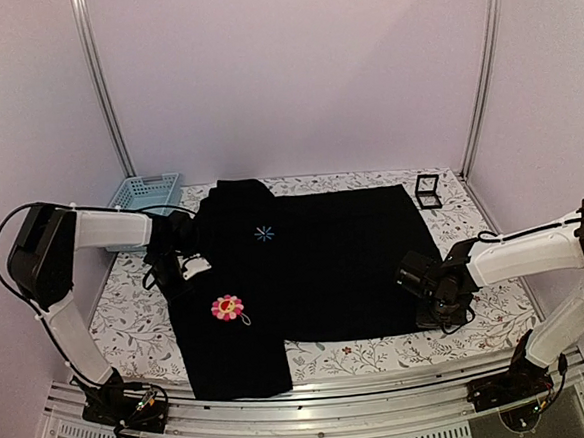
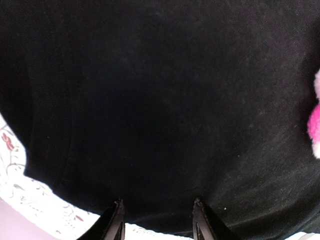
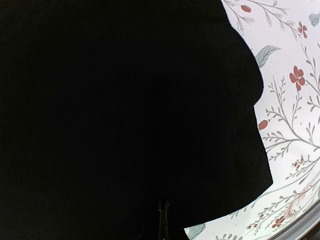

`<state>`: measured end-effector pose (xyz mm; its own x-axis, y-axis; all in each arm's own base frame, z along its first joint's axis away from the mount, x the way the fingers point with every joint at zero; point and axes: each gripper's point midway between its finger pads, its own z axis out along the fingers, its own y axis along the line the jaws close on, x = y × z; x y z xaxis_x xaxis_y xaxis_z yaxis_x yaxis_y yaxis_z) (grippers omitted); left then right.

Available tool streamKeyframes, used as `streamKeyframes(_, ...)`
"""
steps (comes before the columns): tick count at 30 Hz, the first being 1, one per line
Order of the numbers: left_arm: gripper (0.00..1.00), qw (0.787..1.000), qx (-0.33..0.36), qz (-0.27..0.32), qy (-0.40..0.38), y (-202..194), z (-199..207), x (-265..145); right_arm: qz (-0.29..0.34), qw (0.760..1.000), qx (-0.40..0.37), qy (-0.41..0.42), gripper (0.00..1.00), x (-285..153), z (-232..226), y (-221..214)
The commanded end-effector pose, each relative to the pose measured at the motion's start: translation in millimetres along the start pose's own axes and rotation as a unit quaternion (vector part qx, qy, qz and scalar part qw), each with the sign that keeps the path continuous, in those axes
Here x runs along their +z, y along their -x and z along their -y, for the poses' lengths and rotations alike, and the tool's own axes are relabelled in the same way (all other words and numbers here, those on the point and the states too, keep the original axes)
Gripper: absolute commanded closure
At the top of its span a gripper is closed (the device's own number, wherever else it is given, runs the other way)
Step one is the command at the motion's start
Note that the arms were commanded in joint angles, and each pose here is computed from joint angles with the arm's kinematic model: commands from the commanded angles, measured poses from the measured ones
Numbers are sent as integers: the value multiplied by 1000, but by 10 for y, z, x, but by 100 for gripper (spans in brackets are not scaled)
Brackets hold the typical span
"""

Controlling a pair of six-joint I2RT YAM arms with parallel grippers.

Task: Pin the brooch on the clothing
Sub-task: Smooth out the clothing with brooches at the center of the board, then reset both arms

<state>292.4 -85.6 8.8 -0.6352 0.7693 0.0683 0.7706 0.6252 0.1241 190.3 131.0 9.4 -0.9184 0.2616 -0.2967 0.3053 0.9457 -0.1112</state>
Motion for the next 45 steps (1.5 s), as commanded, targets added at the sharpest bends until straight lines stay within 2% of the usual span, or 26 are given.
streamKeyframes(1, 53, 998, 19, -52, -13, -331, 189, 77, -98, 993, 25, -55, 100, 164, 293, -494)
streamKeyframes(5, 52, 997, 38, -60, -1, -471, 197, 27, -115, 992, 30, -35, 100, 61, 209, -569)
streamKeyframes(13, 47, 996, 57, -74, 14, -513, 119, -8, -120, 990, -1, -68, 100, -222, 148, -499)
streamKeyframes(20, 45, 998, 48, -47, 20, -268, -47, -215, -36, 999, 9, -39, 100, -541, 16, 61)
streamKeyframes(25, 45, 999, 33, 2, -5, 22, -50, -344, 13, 1000, 18, 8, 96, -429, -128, 558)
streamKeyframes(28, 45, 999, 14, 50, -8, 271, -120, -442, 59, 997, 36, 21, 90, -364, -104, 1002)
streamKeyframes(29, 44, 997, 4, 73, -7, 375, -168, -492, 82, 995, 46, 30, 84, -370, -85, 1202)
streamKeyframes(30, 43, 995, -9, 100, -4, 495, -236, -554, 106, 992, 59, 37, 74, -379, -52, 1391)
streamKeyframes(31, 41, 991, -28, 130, 4, 615, -339, -625, 137, 987, 68, 46, 54, -398, 2, 1613)
streamKeyframes(33, 38, 976, -83, 198, 36, 860, -645, -800, 204, 971, 99, 67, 22, -473, 170, 2035)
streamKeyframes(34, 34, 965, -118, 231, 50, 952, -799, -871, 241, 961, 107, 79, 11, -528, 278, 2239)
streamKeyframes(36, 20, 933, -184, 305, 58, 1132, -1067, -1034, 300, 938, 144, 100, 2, -603, 590, 2537)
streamKeyframes(37, 5, 917, -212, 332, 65, 1174, -1180, -1098, 330, 924, 155, 114, 1, -665, 731, 2653)
streamKeyframes(38, 1, 900, -240, 357, 77, 1189, -1307, -1161, 351, 912, 168, 132, 1, -693, 846, 2727)
streamKeyframes(41, 0, 860, -286, 409, 106, 1165, -1491, -1264, 411, 875, 191, 170, 1, -871, 1130, 2869)
streamKeyframes(43, 0, 830, -311, 442, 137, 1107, -1580, -1330, 435, 867, 192, 152, 1, -919, 1264, 2881)
streamKeyframes(45, 0, 809, -326, 463, 157, 1027, -1591, -1315, 449, 864, 185, 135, 1, -924, 1323, 2857)
